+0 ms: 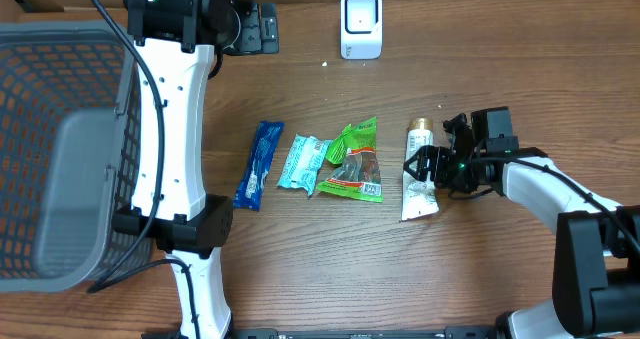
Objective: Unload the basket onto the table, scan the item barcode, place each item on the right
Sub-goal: 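Adjust the tube's position beside the snack bag with the right gripper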
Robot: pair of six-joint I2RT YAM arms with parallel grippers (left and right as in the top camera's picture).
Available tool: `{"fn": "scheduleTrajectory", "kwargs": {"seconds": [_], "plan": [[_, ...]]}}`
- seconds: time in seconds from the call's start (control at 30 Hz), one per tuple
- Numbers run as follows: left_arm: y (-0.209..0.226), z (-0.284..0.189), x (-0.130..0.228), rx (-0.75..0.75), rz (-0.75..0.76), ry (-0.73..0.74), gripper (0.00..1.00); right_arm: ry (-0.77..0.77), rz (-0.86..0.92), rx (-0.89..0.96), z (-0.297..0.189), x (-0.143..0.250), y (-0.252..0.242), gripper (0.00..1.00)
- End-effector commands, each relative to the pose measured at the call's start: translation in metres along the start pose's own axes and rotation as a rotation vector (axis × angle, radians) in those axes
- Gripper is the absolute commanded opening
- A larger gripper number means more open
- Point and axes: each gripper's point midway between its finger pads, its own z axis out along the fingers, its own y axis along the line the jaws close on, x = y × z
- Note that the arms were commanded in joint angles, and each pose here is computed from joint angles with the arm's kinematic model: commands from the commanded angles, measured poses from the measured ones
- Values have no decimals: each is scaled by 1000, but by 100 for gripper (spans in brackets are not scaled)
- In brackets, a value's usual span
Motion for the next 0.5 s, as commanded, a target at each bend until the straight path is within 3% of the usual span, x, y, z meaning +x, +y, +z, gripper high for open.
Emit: {"fn": "scheduleTrajectory", "kwargs": {"seconds": [0.0, 0.23, 0.47], "plan": [[6, 2, -2, -18, -8, -2, 100, 51, 29, -32, -2, 6, 0, 93], [6, 2, -2, -18, -8, -2, 100, 183, 94, 37, -1, 46, -13, 92], [6, 2, -2, -18, -8, -2, 100, 141, 66, 37, 15, 57, -25, 90]]}}
